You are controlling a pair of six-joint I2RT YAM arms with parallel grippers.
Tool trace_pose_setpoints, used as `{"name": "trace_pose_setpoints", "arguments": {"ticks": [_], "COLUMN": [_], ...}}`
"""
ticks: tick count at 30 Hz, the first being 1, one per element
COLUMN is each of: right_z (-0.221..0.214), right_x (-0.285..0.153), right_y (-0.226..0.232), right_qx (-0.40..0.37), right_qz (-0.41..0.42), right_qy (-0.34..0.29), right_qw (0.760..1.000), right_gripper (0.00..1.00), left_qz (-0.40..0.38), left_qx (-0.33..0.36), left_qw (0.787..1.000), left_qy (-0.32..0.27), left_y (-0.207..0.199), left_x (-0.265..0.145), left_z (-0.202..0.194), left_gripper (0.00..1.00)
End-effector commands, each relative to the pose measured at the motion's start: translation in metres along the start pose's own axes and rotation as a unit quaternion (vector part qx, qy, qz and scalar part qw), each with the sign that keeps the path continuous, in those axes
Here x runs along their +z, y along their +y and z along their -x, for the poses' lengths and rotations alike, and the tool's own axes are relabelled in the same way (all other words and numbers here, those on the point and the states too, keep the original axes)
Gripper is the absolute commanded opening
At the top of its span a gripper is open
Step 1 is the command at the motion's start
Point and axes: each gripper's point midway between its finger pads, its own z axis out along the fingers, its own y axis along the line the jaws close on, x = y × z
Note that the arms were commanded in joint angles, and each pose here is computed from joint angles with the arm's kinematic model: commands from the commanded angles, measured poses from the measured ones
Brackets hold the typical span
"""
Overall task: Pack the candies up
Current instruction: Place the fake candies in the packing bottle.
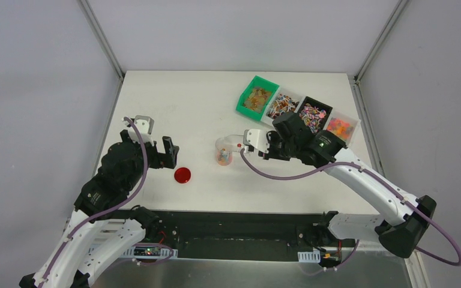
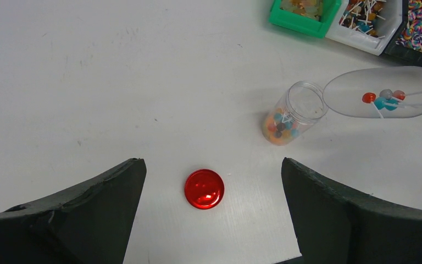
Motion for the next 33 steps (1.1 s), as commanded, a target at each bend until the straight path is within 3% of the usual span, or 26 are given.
{"name": "trace_pose_setpoints", "arguments": {"ticks": [1, 21, 33], "right_z": [0.013, 0.007, 0.015], "right_x": [-0.014, -0.012, -0.018], "right_y": [-0.023, -0.030, -0.040], "right_qx": [-0.030, -0.080, -0.104], "right_qz": [-0.034, -0.013, -0.021], "right_qy": [0.001, 0.084, 0.103], "right_qw": [0.999, 0.993, 0.989], "right_gripper": [0.00, 0.00, 0.00], "left_qz": [-0.003, -0.001, -0.001], "left_qx": [-0.002, -0.004, -0.003], "left_qw": [1.000, 0.999, 0.999], "left_qy": [-0.026, -0.034, -0.036], "left_y": [0.000, 0.002, 0.002], "left_x": [-0.002, -0.005, -0.006], "left_z": [0.011, 0.013, 0.013], "left_gripper": [0.99, 0.99, 0.99]}}
